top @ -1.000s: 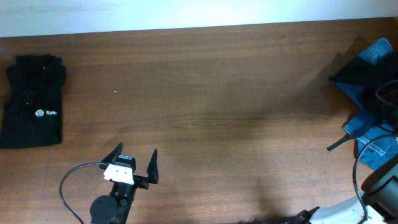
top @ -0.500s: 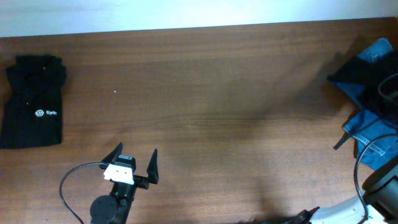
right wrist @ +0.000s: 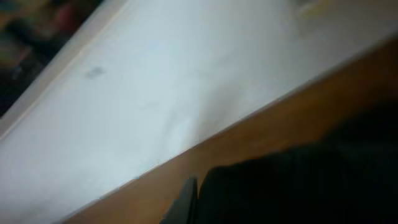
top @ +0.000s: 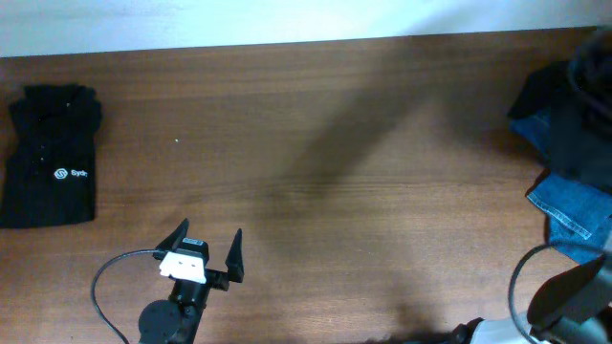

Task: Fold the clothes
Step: 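Lift the black trousers with the right gripper and drag them leftward across table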

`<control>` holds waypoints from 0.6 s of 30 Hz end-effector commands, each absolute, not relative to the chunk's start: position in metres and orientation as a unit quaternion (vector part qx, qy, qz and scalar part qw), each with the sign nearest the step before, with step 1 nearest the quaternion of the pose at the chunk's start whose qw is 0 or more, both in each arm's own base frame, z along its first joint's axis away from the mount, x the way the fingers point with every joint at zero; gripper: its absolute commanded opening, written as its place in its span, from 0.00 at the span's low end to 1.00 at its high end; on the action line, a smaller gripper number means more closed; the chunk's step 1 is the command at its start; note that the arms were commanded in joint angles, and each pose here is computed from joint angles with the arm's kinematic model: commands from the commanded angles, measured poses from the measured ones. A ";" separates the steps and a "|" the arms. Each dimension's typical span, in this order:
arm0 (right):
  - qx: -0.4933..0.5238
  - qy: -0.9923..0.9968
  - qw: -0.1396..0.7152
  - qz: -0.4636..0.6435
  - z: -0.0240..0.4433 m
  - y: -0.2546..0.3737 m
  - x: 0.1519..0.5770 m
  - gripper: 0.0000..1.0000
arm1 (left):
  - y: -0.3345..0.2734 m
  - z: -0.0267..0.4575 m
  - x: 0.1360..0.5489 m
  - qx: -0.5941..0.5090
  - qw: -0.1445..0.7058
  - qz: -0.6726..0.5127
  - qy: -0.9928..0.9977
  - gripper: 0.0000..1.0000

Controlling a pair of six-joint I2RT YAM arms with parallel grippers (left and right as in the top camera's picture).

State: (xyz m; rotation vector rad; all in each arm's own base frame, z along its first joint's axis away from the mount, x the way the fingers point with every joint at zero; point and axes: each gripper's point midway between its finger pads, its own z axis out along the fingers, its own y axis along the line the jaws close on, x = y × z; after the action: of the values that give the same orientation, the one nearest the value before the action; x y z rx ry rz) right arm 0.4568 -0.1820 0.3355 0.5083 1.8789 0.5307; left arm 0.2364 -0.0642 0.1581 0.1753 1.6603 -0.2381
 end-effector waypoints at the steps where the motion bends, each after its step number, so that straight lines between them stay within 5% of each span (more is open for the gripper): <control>1: 0.094 0.787 0.556 0.252 0.391 -0.102 0.464 0.04 | -0.065 0.157 0.236 0.075 0.666 -0.113 0.734 0.99; 18: -0.120 0.792 0.506 0.319 0.405 0.187 0.458 0.04 | -0.065 0.157 0.236 0.075 0.666 -0.113 0.734 0.99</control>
State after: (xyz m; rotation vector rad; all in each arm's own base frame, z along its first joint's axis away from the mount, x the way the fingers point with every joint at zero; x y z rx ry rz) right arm 0.4686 0.1553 0.3772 -0.1866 1.9926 0.7810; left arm 0.2363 -0.0646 0.1581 0.1771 1.6602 -0.2400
